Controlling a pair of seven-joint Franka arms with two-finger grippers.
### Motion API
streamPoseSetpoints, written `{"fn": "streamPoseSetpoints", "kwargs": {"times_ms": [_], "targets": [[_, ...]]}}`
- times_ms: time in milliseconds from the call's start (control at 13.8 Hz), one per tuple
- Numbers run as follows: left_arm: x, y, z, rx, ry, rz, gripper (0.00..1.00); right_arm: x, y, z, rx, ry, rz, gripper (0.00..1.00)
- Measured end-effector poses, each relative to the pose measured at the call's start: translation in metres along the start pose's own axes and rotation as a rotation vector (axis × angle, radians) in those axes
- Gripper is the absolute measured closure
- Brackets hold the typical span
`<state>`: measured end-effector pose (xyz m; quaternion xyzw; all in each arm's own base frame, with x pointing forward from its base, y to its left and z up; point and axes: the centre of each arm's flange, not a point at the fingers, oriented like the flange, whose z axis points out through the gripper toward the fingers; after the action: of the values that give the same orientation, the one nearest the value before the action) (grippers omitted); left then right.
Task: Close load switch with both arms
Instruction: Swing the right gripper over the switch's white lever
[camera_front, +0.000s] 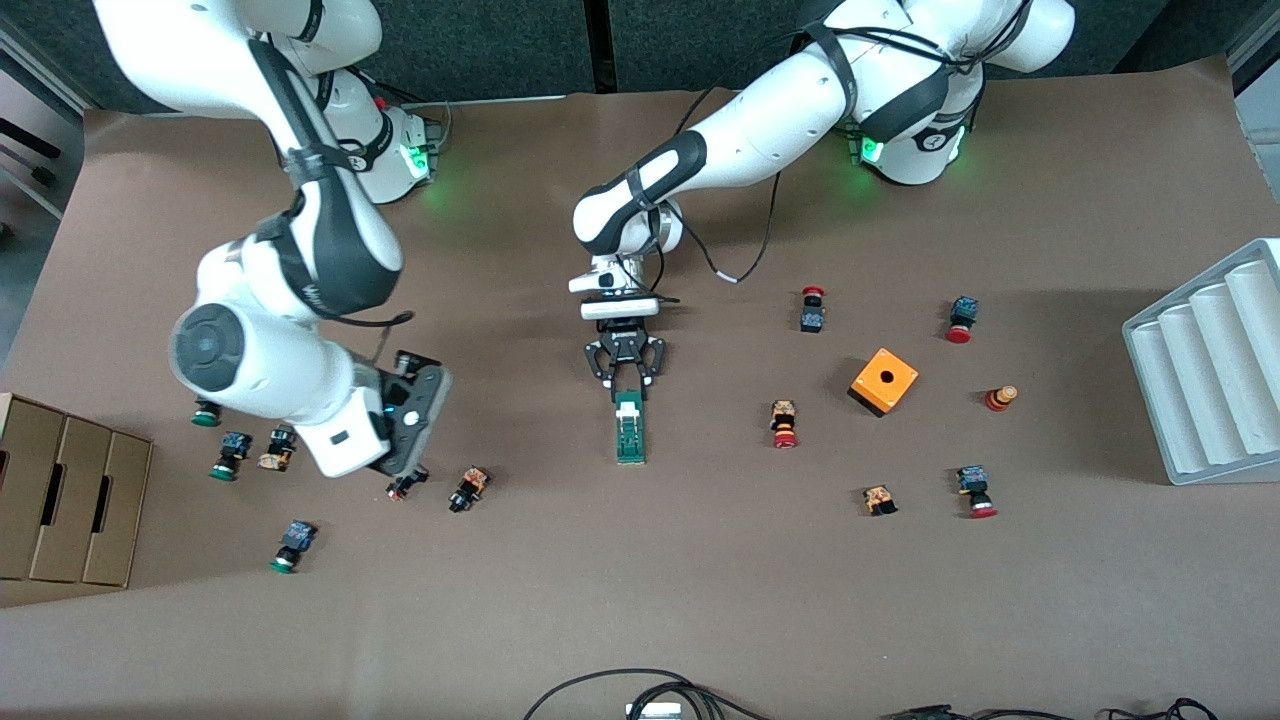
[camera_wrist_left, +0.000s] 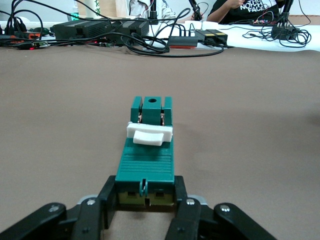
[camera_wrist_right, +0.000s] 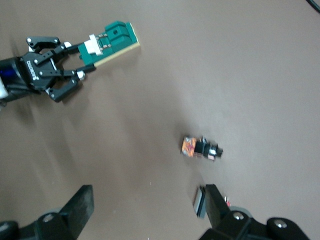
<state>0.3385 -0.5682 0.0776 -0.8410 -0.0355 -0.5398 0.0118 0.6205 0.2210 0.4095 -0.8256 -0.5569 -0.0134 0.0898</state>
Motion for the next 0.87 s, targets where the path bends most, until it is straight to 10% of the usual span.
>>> {"fn": "streamPoseSetpoints", "kwargs": {"times_ms": [867], "targets": [[0.0,0.0,0.0,0.0,0.001,-0.012,0.52,0.093,-0.067,0.091,-0.06,-0.052,-0.214,0.01]]}}
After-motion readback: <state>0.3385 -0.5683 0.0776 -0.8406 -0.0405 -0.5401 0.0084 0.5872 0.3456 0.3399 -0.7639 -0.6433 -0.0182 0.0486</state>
